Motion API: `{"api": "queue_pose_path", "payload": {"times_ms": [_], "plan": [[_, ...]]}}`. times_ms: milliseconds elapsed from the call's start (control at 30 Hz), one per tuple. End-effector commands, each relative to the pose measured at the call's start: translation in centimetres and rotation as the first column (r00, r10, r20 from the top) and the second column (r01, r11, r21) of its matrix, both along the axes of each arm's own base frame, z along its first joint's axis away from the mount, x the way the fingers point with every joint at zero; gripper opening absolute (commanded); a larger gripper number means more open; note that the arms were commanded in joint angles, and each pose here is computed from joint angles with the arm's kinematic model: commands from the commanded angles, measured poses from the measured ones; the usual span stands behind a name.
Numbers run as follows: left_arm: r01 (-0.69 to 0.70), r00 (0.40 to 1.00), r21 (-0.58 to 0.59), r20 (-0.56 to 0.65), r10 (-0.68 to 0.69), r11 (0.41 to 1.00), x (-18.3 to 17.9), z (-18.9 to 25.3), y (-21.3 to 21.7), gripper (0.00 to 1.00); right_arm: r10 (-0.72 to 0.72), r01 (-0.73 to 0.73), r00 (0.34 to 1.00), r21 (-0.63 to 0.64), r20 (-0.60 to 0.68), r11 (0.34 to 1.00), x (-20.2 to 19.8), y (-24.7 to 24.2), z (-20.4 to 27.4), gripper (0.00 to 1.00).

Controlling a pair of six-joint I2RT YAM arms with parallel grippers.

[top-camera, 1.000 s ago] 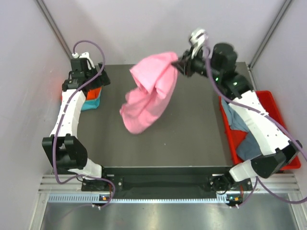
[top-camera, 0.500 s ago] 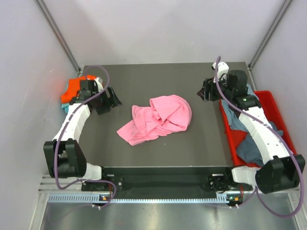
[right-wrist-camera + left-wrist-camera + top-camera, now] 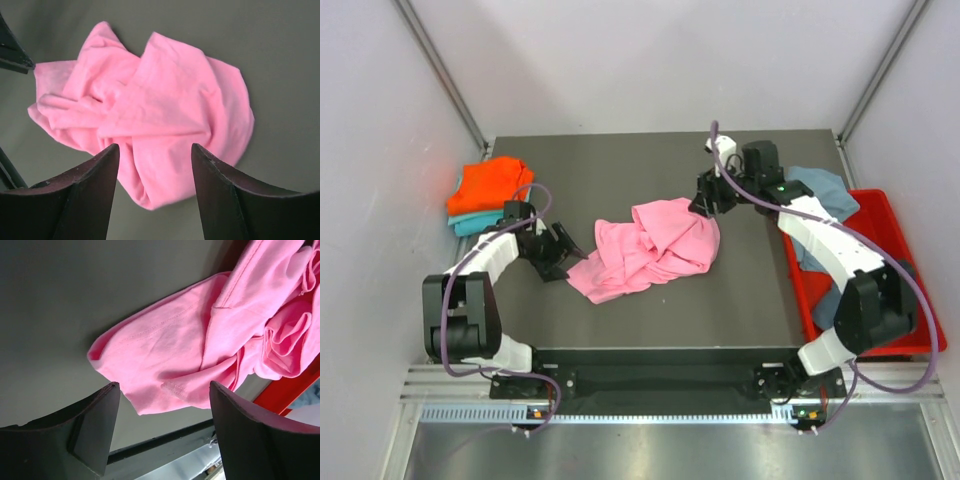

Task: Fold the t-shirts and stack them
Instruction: Move the tshirt to the center of the board, then flatten the tshirt out

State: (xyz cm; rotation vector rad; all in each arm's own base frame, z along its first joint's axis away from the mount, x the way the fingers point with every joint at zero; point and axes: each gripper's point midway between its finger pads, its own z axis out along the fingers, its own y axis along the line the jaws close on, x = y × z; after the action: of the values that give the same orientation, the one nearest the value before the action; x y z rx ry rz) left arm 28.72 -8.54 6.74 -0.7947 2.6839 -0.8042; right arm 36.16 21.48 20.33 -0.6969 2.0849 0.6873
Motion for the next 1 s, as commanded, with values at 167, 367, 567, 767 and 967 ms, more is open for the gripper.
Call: {"api": "queue_pose_path", "payload": {"times_ms": [167,367,567,767,967], "plan": [[-0.092,0.996,0.074,-0.006,0.093,0.993,0.4,-0.6,2.7,0.75,0.189,-0.193,0.977,0.036,0.099,0.980,1.5,8.2,2.8,0.60],[-0.114,0.993,0.165,-0.022,0.119,0.980,0.3,-1.5,5.0,0.75,0.213,-0.213,0.977,-0.002,0.025,0.977,2.2,10.6,-1.3,0.62],[-0.119,0.990,0.137,-0.053,0.128,0.983,0.2,-2.8,4.6,0.73,0.238,-0.241,0.970,-0.054,-0.056,0.969,2.1,11.7,-6.1,0.63],[-0.119,0.986,0.121,-0.105,0.132,0.985,-0.6,-4.3,4.2,0.66,0.264,-0.270,0.961,-0.071,-0.081,0.960,2.3,13.1,-7.9,0.63],[-0.129,0.983,0.104,-0.119,0.141,0.986,-0.9,-5.1,3.9,0.47,0.288,-0.293,0.956,-0.089,-0.061,0.952,2.2,15.0,-8.4,0.64]]}}
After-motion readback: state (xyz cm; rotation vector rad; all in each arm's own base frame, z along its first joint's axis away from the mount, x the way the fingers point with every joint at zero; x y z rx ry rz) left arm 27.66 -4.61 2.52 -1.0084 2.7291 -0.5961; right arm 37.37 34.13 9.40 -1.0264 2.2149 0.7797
